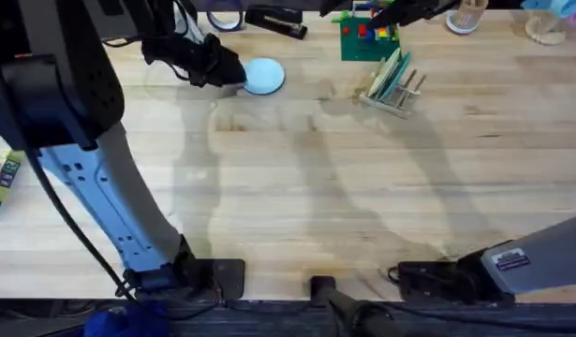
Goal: Pick up the plates from the table one by one and place each into a slot on the dish rack.
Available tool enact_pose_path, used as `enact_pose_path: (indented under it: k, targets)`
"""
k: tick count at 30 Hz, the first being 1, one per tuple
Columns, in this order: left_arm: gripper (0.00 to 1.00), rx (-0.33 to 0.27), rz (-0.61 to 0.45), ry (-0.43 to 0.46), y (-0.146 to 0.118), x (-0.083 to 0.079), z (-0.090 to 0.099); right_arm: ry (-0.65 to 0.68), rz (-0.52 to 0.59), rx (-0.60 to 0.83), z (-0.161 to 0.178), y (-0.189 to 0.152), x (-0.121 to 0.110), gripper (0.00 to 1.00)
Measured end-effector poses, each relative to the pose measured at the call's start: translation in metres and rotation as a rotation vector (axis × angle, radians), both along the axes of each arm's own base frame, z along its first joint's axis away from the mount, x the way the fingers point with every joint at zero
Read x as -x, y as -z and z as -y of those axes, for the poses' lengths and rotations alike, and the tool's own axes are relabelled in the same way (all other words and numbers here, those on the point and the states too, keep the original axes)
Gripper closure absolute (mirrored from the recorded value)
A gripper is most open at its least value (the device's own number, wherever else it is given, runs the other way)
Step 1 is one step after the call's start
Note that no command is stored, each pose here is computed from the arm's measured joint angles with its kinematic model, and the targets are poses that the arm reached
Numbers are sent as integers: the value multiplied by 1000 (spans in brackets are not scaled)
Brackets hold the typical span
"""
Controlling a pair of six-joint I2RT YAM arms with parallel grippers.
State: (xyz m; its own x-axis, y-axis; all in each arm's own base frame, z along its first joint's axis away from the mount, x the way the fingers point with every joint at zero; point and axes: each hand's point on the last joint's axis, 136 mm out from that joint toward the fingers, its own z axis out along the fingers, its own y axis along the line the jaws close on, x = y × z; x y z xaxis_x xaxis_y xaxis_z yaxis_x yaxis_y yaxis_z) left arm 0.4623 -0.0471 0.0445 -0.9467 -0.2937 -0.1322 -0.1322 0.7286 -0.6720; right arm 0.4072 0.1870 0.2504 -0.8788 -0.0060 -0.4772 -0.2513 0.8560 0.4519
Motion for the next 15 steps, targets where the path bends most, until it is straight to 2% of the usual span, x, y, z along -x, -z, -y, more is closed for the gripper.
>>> enact_pose_path:
  k: [15]
  targets:
    - [963,-3,16,4,0,-3,0,0,0,0,0,0,0,7]
